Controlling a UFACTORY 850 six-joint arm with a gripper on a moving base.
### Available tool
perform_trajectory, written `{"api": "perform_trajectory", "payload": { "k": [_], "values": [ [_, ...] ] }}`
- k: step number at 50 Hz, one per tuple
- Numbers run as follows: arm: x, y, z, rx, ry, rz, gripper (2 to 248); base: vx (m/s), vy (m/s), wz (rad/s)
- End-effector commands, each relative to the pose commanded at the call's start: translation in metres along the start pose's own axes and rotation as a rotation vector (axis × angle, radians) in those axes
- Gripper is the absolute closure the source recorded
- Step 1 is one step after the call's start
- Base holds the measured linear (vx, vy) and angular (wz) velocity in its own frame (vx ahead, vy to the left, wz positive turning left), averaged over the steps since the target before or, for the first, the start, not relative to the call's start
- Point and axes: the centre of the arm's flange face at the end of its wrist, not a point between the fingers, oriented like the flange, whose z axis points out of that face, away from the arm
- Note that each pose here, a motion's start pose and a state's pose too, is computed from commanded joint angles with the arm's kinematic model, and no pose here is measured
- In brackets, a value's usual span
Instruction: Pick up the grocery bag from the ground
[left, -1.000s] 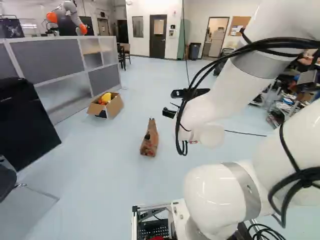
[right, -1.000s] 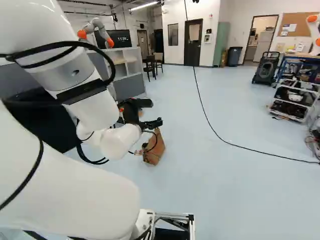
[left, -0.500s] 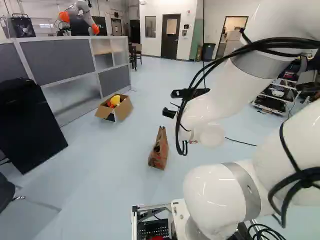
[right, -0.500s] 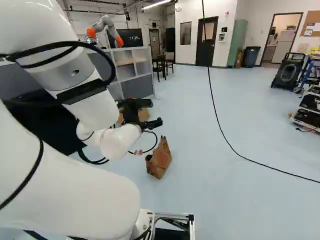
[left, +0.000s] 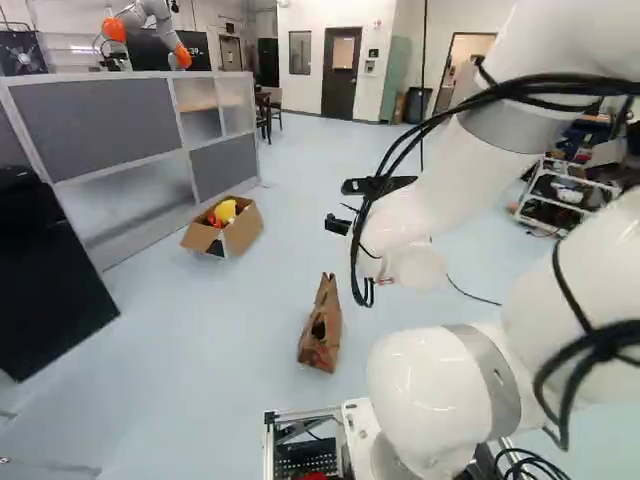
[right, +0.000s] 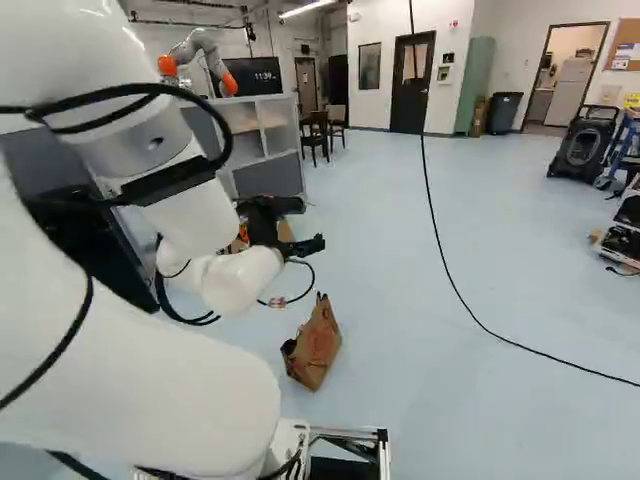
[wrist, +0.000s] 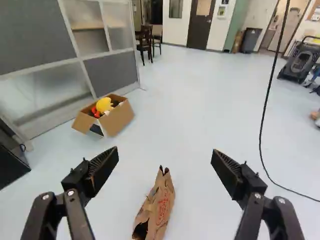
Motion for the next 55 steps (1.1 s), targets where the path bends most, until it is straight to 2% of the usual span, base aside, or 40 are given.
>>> {"api": "perform_trajectory", "payload": {
  "k": [25,37,55],
  "values": [
    [0.006,0.000,0.014,0.000,-0.020,0.000,3,0.008,0.000,0.000],
    [0.013,0.000,0.039,0.002,-0.072,-0.002,3,0.000,0.000,0.000],
    [0.023,-0.002,0.093,0.023,-0.194,-0.023,3,0.000,0.000,0.000]
  ]
}}
